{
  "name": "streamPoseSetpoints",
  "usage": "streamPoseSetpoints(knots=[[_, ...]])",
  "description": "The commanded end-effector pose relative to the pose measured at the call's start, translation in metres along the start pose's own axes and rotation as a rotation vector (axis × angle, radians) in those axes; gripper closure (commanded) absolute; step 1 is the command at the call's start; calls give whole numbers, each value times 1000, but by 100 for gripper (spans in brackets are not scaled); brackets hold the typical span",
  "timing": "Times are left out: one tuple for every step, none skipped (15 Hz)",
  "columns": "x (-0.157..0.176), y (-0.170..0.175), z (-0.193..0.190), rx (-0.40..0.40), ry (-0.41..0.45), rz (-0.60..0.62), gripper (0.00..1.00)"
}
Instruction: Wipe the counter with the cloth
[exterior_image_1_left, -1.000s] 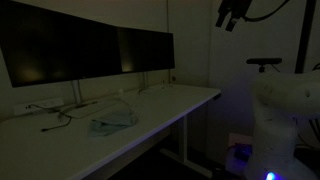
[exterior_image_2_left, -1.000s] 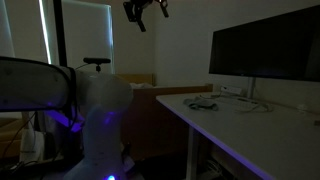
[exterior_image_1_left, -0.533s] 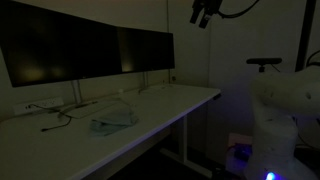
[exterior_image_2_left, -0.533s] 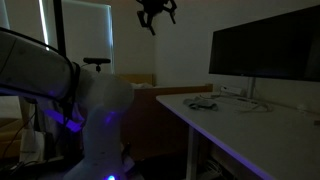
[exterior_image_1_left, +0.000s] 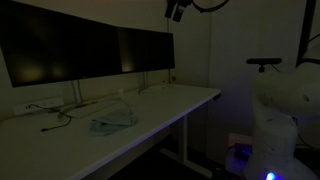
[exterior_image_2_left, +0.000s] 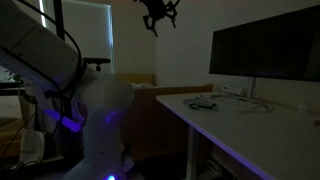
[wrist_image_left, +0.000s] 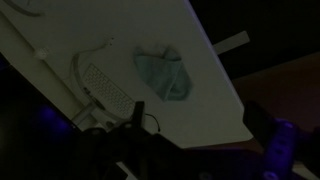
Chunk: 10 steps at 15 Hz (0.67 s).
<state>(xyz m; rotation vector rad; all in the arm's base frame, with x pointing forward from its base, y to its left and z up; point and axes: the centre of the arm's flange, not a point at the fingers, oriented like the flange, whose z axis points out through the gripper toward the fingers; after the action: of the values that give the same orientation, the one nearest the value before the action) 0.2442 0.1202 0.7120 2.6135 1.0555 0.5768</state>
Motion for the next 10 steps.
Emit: streamPoseSetpoints(knots=[[45,-4,17,53,-33,-27,0],[55,-8,28,58,-80,-8,0],[63,-9,40,50,-117,18,0],[72,-12,53,44,-158,55,0],[78,-14,63,45,-184,77,0],[86,-15,78,50,-226,131,0],[91,-15,88,58,-255,176,0],[96,-12,99,65,-266,235,0],[100,-10,106,80,-279,286,0],[103,-6,113,104,-288,334,0]])
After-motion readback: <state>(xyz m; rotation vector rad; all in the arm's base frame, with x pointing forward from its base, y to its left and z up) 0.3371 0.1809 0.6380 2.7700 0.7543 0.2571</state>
